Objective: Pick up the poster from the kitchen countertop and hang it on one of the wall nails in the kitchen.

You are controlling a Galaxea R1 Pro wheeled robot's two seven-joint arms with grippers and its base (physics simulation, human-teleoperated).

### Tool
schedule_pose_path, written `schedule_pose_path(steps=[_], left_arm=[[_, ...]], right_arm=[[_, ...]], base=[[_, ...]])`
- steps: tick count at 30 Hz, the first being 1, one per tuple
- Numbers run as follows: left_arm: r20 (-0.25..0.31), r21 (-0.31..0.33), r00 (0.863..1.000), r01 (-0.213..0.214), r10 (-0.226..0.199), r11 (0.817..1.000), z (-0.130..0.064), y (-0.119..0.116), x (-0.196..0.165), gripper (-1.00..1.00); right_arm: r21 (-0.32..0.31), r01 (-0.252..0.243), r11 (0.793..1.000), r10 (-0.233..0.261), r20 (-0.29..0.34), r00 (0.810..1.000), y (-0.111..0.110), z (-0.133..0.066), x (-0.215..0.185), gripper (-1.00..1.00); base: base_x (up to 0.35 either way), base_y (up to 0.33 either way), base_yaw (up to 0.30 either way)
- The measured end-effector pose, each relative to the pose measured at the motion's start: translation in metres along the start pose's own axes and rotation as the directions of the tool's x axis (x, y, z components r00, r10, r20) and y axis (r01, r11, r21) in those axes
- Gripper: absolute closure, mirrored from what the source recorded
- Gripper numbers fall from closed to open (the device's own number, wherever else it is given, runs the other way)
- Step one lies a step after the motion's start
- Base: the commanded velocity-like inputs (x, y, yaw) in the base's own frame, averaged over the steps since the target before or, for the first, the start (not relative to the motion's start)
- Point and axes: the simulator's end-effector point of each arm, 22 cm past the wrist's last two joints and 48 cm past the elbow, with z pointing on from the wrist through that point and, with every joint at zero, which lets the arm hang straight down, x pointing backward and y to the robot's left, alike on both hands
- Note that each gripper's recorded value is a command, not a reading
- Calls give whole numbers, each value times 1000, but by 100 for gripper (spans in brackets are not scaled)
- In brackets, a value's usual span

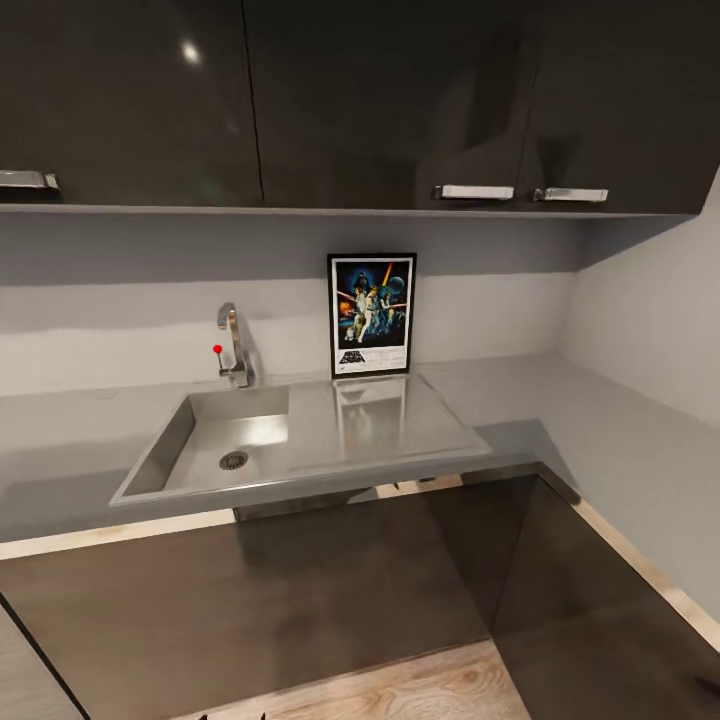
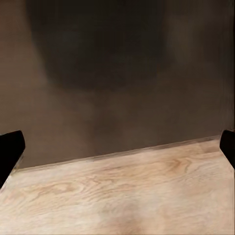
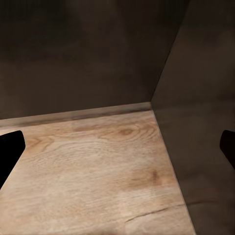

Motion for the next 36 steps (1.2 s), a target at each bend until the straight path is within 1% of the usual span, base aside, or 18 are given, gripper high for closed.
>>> schedule_pose_path(steps=[1, 4, 12, 15, 16, 18, 19, 20, 22, 24, 25, 26, 27, 28, 29, 30, 32, 36], left_arm=[[57, 9, 998, -2, 1, 1000, 5, -3, -28, -100], [122, 21, 993, -6, 4, 1000, 9, -6, -66, -100], [212, 82, 977, -32, 14, 996, 6, -36, -164, -100], [229, 125, 973, -48, 19, 991, 0, -58, -191, -100], [232, 158, 973, -60, 22, 986, -5, -76, -202, -100], [231, 185, 973, -65, 21, 981, -10, -91, -209, -100], [230, 196, 973, -60, 14, 979, -12, -99, -213, -100], [230, 228, 973, -23, -30, 973, -17, -124, -223, -100], [230, 256, 970, 13, -74, 967, -19, -147, -236, -100], [237, 260, 969, 5, -69, 966, -15, -150, -250, -100], [251, 259, 966, -7, -61, 966, -8, -151, -269, -100], [239, 216, 971, -22, -31, 976, 9, -145, -305, -100], [336, 198, 942, -54, -16, 979, 17, -144, -383, -100], [332, 189, 943, -55, -11, 980, 19, -143, -388, -100], [323, 171, 946, -62, 3, 983, 32, -142, -417, -100], [392, 168, 920, -79, 7, 983, 33, -147, -477, -100], [361, 138, 932, -82, 27, 987, 61, -146, -498, -100], [297, 100, 953, -91, 57, 991, 100, -141, -500, -100]], right_arm=[[0, 0, 1000, 0, 0, 1000, 0, 0, 0, -100], [1, 0, 1000, 0, -1, 1000, 0, 0, 0, -100], [3, -1, 1000, 1, 0, 1000, -2, 0, 0, -100], [3, -1, 1000, 1, 1, 1000, -2, 0, 0, -100], [3, -1, 1000, 1, 1, 1000, -1, 0, 0, -100], [3, -1, 1000, 1, 2, 1000, -1, 0, 0, -100], [2, -1, 1000, 1, 2, 1000, -1, 0, 0, -100], [2, -1, 1000, 1, 3, 1000, -1, 0, -1, -100], [3, 0, 1000, 0, 5, 1000, 0, 0, -1, -100], [2, 0, 1000, 0, 8, 1000, 0, 0, -3, -100], [2, 1, 1000, -1, 11, 1000, 1, 1, -4, -100], [3, 3, 1000, -3, 26, 1000, 1, 2, -10, -100], [3, 4, 1000, -4, 41, 999, 0, 4, -16, -100], [3, 4, 1000, -4, 50, 999, 0, 5, -20, -100], [2, 4, 1000, -5, 78, 997, 1, 8, -33, -100], [2, 4, 1000, -4, 85, 996, 1, 8, -36, -100], [0, 5, 1000, -5, 96, 995, 1, 9, -40, -100], [0, 4, 1000, -4, 126, 992, 1, 7, -46, -100]], base=[[1, -2, 0], [0, 0, 0], [0, 0, 0], [0, 0, 0], [0, 0, 0], [0, 0, 0], [0, 0, 0], [0, 0, 0], [0, 0, 0], [0, 0, 0], [0, 0, 0], [0, 0, 0], [0, 0, 0], [0, 0, 0], [0, 0, 0], [0, 0, 0], [0, 0, 0], [0, 0, 0]])
